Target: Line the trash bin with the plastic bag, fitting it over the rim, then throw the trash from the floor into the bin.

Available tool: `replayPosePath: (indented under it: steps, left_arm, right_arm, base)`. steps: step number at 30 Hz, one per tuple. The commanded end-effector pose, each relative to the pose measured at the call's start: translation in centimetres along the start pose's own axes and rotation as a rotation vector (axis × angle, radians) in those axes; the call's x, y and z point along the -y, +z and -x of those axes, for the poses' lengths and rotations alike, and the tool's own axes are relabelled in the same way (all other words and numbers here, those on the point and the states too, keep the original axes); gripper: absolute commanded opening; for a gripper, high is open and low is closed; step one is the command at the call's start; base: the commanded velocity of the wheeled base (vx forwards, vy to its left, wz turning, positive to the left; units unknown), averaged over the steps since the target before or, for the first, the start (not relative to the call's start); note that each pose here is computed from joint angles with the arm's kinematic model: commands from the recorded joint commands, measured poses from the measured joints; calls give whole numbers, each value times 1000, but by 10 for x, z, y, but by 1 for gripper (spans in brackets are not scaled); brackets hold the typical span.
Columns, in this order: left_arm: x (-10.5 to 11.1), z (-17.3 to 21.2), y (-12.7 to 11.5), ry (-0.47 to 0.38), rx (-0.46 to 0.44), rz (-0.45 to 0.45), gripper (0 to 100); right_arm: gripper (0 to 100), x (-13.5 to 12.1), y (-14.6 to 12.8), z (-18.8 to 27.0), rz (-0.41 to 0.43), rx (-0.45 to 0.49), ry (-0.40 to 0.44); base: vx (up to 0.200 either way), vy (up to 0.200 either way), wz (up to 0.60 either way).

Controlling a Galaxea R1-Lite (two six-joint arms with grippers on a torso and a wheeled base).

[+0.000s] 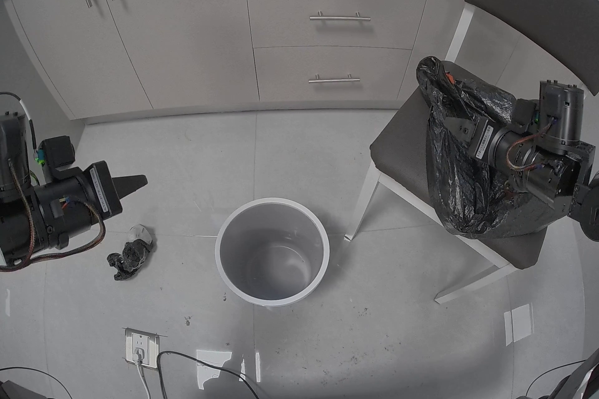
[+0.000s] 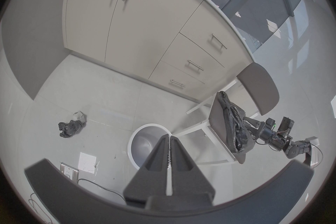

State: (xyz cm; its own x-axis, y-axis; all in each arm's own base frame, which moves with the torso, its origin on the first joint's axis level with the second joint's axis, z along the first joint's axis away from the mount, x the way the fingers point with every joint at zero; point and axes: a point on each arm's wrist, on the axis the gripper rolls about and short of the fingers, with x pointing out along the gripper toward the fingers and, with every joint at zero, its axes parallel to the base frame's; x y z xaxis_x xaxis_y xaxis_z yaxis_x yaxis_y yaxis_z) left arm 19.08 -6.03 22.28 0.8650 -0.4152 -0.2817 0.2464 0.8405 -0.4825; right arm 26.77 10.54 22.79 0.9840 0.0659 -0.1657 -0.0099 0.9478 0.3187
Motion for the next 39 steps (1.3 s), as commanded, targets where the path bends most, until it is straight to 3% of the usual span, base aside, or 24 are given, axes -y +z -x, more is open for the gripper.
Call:
replayPosePath:
  steps: [1,9,33,34,39]
  left_arm:
    - [-5,-12,-4,35,-29,8,0]
    - [-6,-15,-5,40,-38,5,0]
    - [-13,-32,-11,49,-47,15,0]
    - [-13,-32,-10,46,-37,14,0]
    - [-13,-34,-10,44,-36,12,0]
  right_arm:
    - [100,10,-11,-8,19,-33,-52]
    - [100,26,-16,-20,16,-46,-114]
    - [100,33,-31,-57,0,-18,-137]
    - [0,35,-28,-60,-9,-8,-144]
    - [0,39,-25,-63,-30,4,-154]
  base:
    - [0,0,0]
    - [0,0,0]
    - [0,0,0]
    - [0,0,0]
    - [0,0,0]
